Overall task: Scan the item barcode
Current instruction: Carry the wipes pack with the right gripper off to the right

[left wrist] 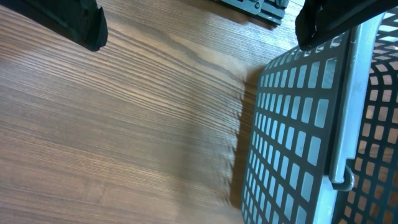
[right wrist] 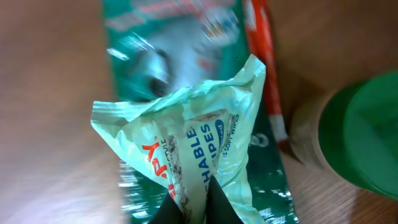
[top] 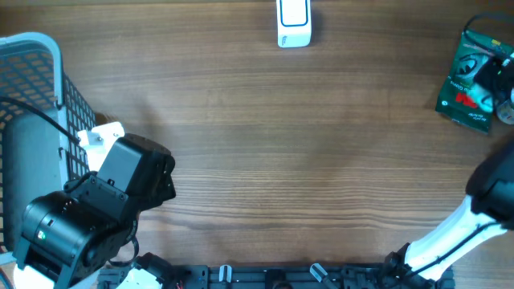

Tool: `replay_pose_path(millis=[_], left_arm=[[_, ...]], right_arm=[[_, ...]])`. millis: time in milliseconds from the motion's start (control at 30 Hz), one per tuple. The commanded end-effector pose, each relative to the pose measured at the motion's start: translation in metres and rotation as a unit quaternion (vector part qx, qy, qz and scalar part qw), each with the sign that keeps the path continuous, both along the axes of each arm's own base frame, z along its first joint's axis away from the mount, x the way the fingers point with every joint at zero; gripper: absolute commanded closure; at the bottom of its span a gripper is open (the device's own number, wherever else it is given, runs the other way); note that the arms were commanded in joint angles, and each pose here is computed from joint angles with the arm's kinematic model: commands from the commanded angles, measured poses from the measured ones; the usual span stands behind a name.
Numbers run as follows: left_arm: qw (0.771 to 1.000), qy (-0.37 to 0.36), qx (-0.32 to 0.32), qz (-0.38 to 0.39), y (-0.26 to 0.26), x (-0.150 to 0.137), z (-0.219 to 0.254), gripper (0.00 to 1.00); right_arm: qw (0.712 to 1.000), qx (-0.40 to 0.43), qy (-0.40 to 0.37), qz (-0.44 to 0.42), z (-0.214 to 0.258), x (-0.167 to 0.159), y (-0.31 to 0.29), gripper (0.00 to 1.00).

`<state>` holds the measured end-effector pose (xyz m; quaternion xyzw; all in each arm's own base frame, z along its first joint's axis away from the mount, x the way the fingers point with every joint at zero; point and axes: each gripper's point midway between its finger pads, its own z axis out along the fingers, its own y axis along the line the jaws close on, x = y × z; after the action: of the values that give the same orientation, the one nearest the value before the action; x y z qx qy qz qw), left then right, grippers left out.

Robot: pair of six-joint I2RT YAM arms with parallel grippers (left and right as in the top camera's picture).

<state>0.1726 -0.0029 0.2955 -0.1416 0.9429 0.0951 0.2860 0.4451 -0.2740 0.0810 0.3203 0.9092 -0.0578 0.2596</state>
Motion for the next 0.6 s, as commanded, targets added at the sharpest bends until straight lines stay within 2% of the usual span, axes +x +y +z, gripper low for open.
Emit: replay_pose_path(millis=[0, 67, 300, 333, 367, 400, 433, 567], left_arm=[[1.0, -0.004, -0.003, 0.007, 0.001, 0.0, 0.001, 0.0], [1.0, -0.004, -0.003, 0.007, 0.001, 0.0, 0.001, 0.0], [1.0, -0.004, -0.003, 0.007, 0.001, 0.0, 0.001, 0.0], [1.0, -0.004, -0.003, 0.007, 0.001, 0.0, 0.001, 0.0], [1.0, -0.004, -0.003, 0.007, 0.001, 0.0, 0.001, 0.0], [1.0, -0.004, -0.003, 0.007, 0.001, 0.0, 0.001, 0.0], [1.0, -0.004, -0.003, 0.007, 0.001, 0.0, 0.001, 0.0], [1.0, -0.004, -0.003, 0.007, 0.001, 0.0, 0.001, 0.0]], right_arm=[[0.996, -0.042, 0.07, -0.038, -0.032, -0.028, -0.037, 0.96], [0.99, -0.056, 0.087, -0.1, -0.036, -0.048, -0.058, 0.96], [0.979, -0.065, 0.097, -0.169, -0.032, -0.076, -0.084, 0.95], [0.979, -0.062, 0.096, -0.171, -0.032, -0.077, -0.083, 0.86], [0.979, -0.056, 0.092, -0.172, -0.033, -0.075, -0.082, 0.53], [0.982, -0.044, 0.082, -0.167, -0.032, -0.071, -0.078, 0.12], [0.985, -0.026, 0.068, -0.155, -0.029, -0.065, -0.071, 0.0], [0.993, 0.03, -0.034, -0.113, 0.028, -0.034, -0.043, 0.0]])
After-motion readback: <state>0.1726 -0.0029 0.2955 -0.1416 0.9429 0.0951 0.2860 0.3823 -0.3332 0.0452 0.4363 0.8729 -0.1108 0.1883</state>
